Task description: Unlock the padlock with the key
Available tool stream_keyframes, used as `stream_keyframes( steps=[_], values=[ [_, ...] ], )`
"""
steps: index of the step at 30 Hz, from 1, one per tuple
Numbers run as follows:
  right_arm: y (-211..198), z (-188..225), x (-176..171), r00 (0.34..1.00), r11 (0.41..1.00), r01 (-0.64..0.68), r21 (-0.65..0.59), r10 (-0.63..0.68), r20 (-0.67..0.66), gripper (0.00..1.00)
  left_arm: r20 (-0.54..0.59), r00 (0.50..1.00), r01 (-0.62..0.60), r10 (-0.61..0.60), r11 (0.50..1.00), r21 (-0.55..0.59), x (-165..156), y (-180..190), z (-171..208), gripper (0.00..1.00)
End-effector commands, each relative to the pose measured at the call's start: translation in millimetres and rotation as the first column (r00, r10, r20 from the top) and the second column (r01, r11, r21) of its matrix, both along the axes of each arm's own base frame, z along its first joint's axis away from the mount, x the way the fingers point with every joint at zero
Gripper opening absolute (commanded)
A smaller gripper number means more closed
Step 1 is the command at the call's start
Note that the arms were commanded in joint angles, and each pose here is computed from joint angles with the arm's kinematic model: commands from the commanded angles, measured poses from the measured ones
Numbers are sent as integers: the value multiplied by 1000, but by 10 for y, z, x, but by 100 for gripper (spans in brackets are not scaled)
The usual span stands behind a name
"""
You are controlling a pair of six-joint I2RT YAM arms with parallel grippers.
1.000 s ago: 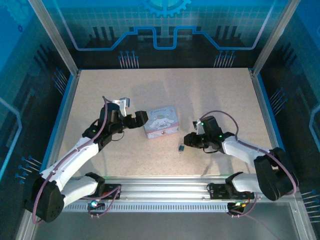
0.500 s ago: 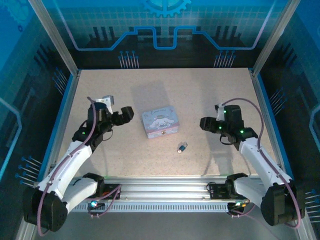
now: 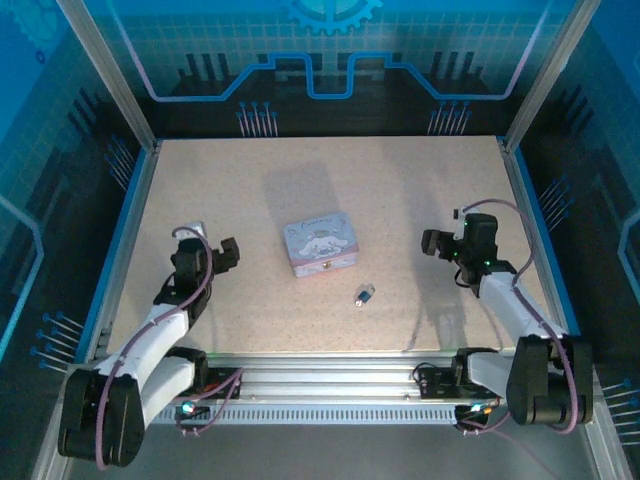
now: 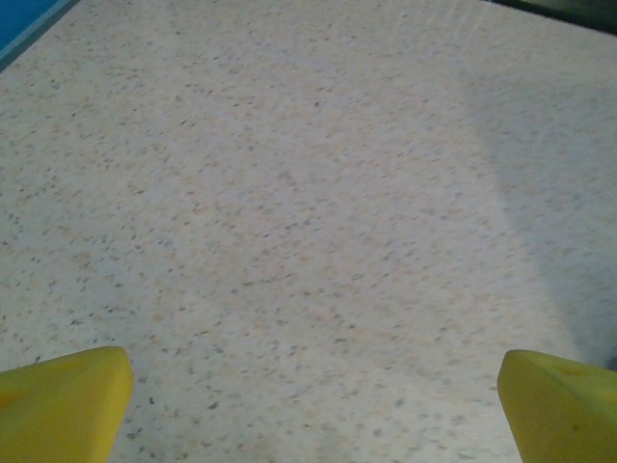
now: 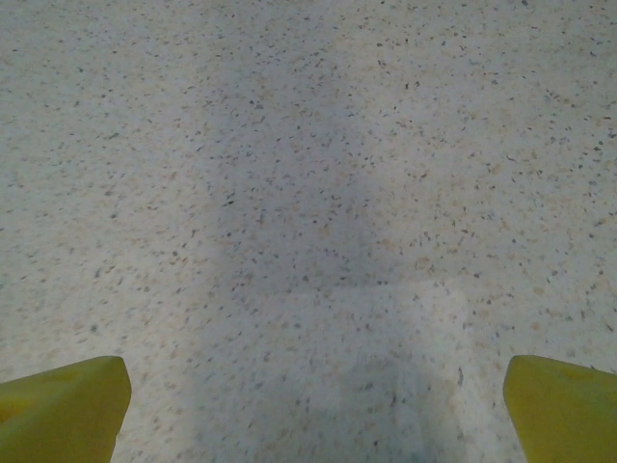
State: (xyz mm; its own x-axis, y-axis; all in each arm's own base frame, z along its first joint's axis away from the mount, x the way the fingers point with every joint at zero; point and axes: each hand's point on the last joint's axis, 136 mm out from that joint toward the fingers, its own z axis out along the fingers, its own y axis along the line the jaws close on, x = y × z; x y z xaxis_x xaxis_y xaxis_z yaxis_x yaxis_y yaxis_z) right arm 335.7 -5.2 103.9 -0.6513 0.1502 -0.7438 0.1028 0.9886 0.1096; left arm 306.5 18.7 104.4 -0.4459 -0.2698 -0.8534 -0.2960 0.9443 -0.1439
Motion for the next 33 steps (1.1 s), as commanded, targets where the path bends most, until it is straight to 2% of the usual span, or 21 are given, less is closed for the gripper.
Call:
stream_keyframes(
  steps=[1, 6, 14, 19, 24, 33],
  values=[
    [-86, 197, 318, 981, 998, 6, -60, 6, 193, 100, 202, 979, -32, 18, 997, 65, 182, 126, 289, 99],
    [-66, 114, 493, 957, 998, -7, -64, 25, 290, 100, 163, 981, 90, -102, 992, 84, 390, -13, 171, 99],
    [298, -65, 626, 931, 971, -180, -157, 220, 292, 100, 223, 927, 279, -301, 952, 126, 703, -318, 202, 99],
    [372, -95, 622, 922, 962, -206, -178, 252, 294, 100, 261, 908, 298, -328, 943, 150, 792, -339, -19, 99],
    [371, -100, 619, 922, 962, -205, -179, 251, 294, 100, 153, 950, 258, -272, 960, 106, 931, -236, -102, 99],
    [384, -94, 620, 921, 961, -205, -188, 255, 295, 100, 165, 954, 235, -251, 966, 110, 917, -193, -94, 99]
  ],
)
